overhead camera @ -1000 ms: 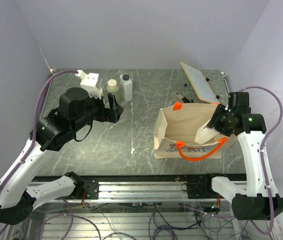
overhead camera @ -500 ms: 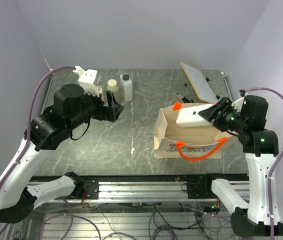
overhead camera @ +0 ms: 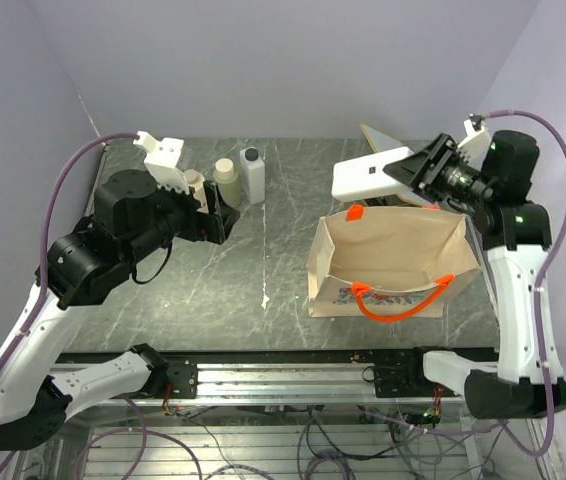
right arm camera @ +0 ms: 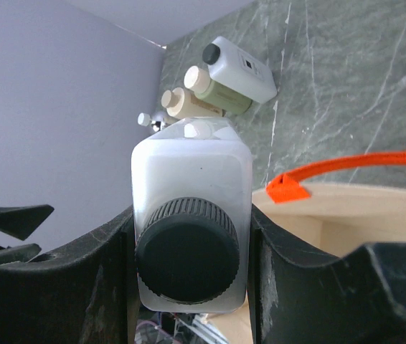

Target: Take the personal care products out of the canvas bag

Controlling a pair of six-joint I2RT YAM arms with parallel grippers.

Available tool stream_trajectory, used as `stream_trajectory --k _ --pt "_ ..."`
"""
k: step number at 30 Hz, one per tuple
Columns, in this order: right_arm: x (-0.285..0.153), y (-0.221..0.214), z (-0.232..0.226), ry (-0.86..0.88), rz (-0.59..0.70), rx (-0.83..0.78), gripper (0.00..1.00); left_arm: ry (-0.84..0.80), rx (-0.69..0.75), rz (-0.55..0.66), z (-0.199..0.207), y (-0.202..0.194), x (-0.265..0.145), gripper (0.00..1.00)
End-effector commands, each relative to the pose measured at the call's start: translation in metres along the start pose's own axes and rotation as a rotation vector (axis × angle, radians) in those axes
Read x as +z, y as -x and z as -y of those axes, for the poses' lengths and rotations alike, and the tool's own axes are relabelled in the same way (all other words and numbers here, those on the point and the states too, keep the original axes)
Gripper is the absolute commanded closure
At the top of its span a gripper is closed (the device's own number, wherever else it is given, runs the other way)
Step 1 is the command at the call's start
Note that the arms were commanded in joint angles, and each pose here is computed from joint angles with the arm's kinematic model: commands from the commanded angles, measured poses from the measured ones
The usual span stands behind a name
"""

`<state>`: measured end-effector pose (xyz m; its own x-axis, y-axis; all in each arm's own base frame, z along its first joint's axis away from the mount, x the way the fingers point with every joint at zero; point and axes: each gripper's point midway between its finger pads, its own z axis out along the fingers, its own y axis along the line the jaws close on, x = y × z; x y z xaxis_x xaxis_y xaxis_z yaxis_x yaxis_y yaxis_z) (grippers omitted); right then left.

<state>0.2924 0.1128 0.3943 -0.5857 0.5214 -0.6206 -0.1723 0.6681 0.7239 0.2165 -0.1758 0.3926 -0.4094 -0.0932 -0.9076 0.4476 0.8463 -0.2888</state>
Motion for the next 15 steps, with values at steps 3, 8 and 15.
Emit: stream_trajectory --k 3,8,15 --pt "0.057 0.035 -0.036 0.109 0.086 -0.186 1.0 0.104 0.019 0.031 -0.015 0.015 -0.004 0.01" --pt "0.134 0.024 -0.026 -0.032 0.069 -0.305 1.0 0.158 0.018 0.009 -0.019 0.024 0.0 0.01" --pt "0.214 0.021 0.009 -0.173 0.044 -0.418 1.0 0.209 -0.028 -0.005 -0.023 0.023 0.016 0.01"
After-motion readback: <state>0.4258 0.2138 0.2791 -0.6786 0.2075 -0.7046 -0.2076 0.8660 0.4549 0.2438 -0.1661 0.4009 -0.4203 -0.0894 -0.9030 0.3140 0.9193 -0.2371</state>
